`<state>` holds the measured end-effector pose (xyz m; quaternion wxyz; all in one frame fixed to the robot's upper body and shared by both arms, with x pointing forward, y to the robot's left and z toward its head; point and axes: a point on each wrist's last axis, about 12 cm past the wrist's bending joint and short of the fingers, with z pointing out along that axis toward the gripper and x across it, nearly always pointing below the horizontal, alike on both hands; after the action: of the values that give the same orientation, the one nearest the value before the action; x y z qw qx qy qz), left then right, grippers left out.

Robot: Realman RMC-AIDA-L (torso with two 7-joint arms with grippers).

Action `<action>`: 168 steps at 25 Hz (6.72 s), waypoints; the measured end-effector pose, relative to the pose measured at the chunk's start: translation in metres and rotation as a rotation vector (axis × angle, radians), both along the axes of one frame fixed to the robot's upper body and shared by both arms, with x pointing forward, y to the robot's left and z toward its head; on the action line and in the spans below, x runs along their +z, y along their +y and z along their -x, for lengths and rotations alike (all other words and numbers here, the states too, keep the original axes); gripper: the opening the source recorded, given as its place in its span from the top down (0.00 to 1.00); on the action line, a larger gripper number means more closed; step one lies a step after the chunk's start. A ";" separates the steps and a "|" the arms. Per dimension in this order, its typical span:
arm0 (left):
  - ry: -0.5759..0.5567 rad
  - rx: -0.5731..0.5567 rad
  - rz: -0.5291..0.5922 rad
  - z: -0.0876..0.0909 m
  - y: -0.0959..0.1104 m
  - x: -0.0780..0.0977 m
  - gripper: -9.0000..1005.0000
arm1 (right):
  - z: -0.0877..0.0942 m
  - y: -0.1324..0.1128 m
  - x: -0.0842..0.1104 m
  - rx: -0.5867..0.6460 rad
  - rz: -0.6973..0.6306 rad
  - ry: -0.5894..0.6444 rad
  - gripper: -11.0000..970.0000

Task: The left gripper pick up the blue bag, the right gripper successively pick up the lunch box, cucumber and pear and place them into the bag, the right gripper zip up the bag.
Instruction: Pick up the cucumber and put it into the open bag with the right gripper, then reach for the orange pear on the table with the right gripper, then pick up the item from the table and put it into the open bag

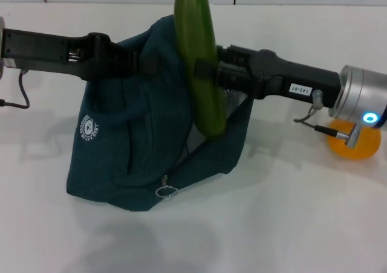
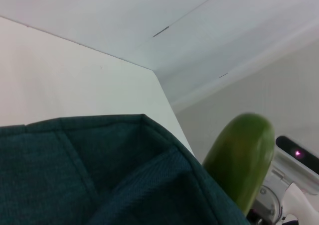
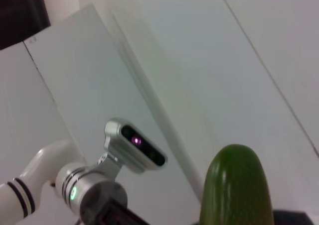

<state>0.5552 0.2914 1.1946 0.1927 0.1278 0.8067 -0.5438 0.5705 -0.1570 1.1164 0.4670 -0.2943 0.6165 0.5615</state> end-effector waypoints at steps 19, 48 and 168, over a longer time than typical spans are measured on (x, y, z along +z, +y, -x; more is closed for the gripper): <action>-0.002 0.001 0.002 -0.001 0.000 0.001 0.95 | 0.021 0.007 -0.017 -0.018 -0.003 -0.123 0.34; -0.002 -0.001 0.002 -0.002 0.000 0.002 0.95 | 0.029 0.011 -0.024 -0.036 0.025 -0.239 0.33; 0.004 0.007 0.033 0.001 -0.001 0.000 0.94 | 0.070 -0.164 -0.042 -0.551 -0.027 -0.222 0.97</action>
<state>0.5538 0.2906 1.1951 0.1952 0.1208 0.7983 -0.5568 0.5006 -0.3210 1.0749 0.6703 -0.1691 0.6107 0.3862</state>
